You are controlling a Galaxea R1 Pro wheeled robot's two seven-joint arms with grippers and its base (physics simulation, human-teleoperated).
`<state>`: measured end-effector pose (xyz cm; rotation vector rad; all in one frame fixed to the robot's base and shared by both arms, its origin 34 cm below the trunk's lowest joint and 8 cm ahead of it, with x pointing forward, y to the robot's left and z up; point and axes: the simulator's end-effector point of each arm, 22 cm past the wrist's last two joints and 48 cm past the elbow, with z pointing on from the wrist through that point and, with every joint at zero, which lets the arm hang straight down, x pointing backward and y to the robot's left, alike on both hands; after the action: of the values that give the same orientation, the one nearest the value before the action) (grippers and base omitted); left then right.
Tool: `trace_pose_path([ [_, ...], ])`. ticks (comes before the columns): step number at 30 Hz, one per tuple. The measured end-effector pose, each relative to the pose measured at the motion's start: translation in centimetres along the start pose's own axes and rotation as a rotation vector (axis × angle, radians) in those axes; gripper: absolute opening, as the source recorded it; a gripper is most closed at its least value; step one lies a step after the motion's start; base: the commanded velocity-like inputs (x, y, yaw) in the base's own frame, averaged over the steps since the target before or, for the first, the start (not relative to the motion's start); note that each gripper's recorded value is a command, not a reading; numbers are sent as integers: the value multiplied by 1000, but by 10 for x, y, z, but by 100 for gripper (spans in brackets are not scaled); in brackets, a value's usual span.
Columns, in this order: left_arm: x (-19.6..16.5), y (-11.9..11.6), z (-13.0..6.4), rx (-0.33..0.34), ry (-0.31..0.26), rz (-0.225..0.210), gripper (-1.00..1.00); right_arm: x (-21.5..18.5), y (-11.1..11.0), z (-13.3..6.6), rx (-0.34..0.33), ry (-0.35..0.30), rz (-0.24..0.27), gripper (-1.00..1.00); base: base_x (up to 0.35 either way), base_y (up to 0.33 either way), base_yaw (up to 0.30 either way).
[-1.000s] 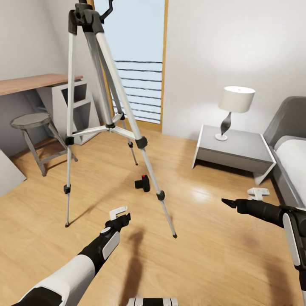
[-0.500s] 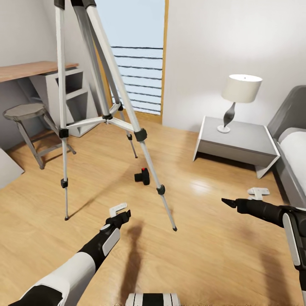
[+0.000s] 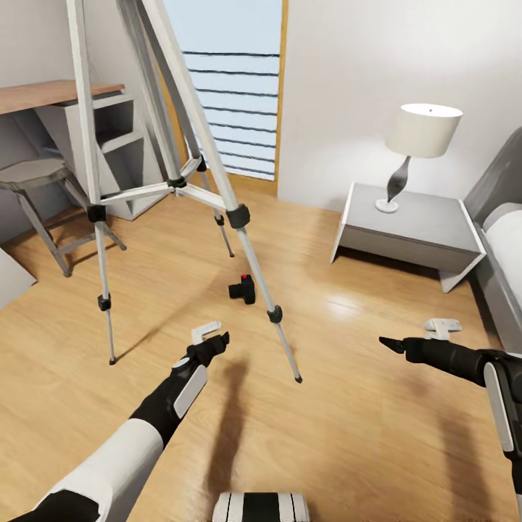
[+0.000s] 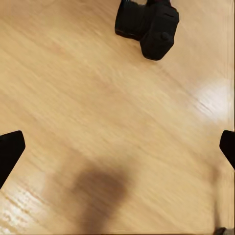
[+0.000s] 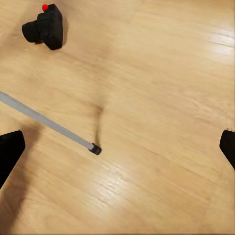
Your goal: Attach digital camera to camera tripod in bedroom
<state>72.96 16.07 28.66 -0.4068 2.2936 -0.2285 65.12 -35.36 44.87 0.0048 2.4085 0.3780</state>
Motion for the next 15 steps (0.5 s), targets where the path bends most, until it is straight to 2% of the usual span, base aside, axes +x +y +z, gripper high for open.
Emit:
trace_pose_path([
  [6, 9, 1, -5, 17, 21, 3, 100, 10, -4, 9, 3, 23, 6, 100, 0, 0, 0],
  [15, 10, 2, -10, 22, 20, 3, 100, 10, -5, 9, 4, 23, 5, 100, 0, 0, 0],
])
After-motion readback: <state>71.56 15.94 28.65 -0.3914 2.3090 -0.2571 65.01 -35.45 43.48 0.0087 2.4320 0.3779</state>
